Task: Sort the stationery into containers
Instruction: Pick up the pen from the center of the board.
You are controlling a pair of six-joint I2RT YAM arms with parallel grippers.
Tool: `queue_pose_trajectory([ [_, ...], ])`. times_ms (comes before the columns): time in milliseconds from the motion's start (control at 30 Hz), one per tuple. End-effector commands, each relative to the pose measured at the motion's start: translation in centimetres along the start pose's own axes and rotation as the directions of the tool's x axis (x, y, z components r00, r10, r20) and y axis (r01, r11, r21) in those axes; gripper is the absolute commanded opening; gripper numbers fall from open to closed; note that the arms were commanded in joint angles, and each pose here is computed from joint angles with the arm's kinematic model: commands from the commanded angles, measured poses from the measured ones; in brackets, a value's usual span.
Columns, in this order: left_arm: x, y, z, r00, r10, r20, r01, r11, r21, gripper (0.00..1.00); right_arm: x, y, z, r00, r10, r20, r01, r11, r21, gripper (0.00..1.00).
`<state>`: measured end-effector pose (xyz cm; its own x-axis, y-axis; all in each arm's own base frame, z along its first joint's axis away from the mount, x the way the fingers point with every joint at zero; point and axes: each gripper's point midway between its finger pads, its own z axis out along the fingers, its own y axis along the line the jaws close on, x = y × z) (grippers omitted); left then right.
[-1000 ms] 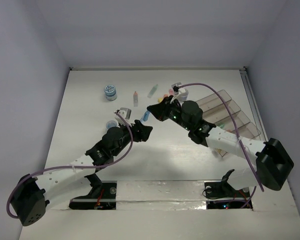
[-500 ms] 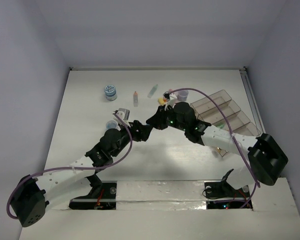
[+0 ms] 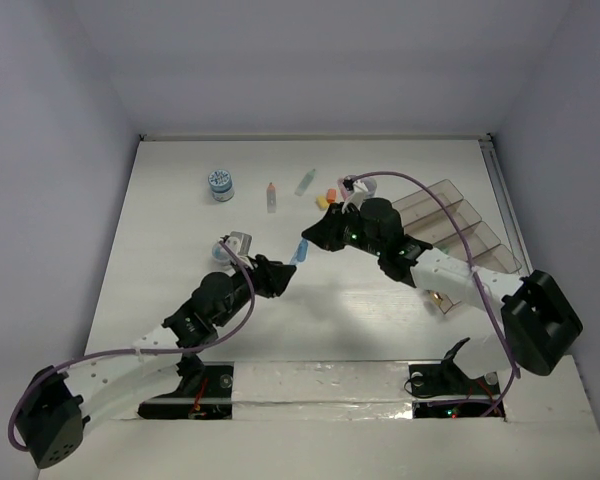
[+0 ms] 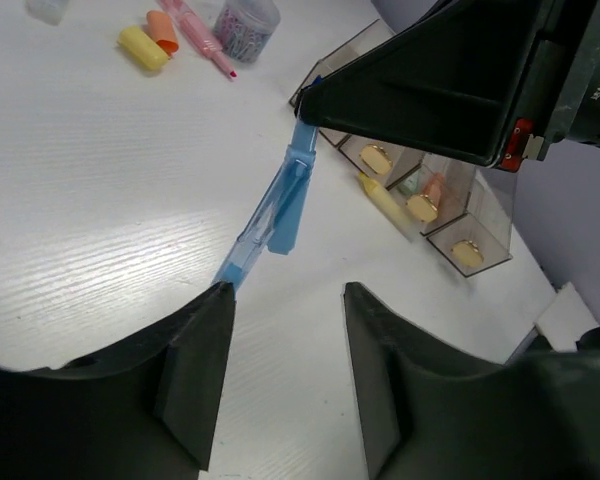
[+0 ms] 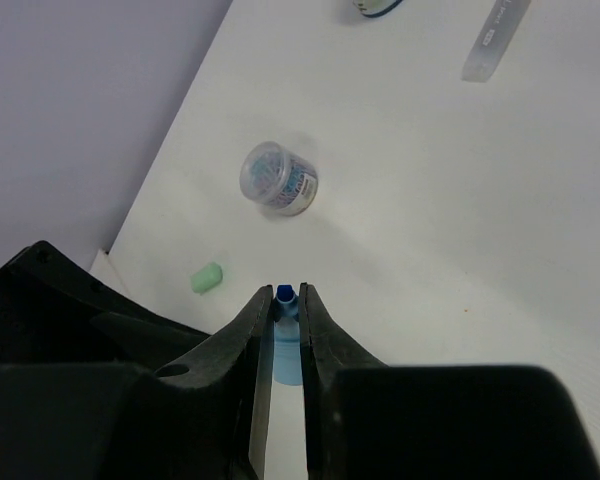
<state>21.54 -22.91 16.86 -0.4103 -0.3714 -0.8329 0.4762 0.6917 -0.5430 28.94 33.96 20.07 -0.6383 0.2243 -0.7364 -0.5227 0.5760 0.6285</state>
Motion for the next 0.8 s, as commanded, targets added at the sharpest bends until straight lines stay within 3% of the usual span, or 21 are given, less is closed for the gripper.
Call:
queue_pose_trajectory([
  [0, -0.8, -1.4, -0.3, 0.999, -0.030, 0.030, 0.028, 0.998, 0.064, 0.37, -2.3, 2.1, -1.0, 0.998, -0.023, 0.066, 0.028, 0.997, -0.066, 0.00],
  [100, -0.4, -2.8, -0.3, 0.998, -0.057, 0.000, 0.056, 0.989, 0.136, 0.26, -2.2, 2.1, -0.8, 0.998, -0.021, 0.061, 0.026, 0.997, -0.068, 0.00],
  [267, 0.0, -4.7, 0.0, 0.995, -0.090, -0.039, 0.097, 0.970, 0.225, 0.24, -2.0, 2.4, -0.7, 0.999, -0.012, 0.053, 0.016, 0.996, -0.090, 0.00],
  [367, -0.1, -4.8, 0.5, 0.995, -0.091, -0.037, 0.097, 0.970, 0.223, 0.28, -2.1, 2.8, -0.8, 0.998, -0.013, 0.055, 0.019, 0.994, -0.107, 0.00],
  [533, -0.4, -3.7, 1.6, 0.997, -0.079, -0.020, 0.081, 0.985, 0.150, 0.45, -2.1, 3.3, -1.2, 0.999, -0.012, 0.051, 0.019, 0.991, -0.129, 0.00],
  [767, -1.3, -3.1, 2.5, 0.998, -0.058, 0.015, 0.056, 0.994, 0.098, 0.51, -1.9, 3.6, -1.4, 0.999, -0.012, 0.042, 0.018, 0.990, -0.143, 0.00],
])
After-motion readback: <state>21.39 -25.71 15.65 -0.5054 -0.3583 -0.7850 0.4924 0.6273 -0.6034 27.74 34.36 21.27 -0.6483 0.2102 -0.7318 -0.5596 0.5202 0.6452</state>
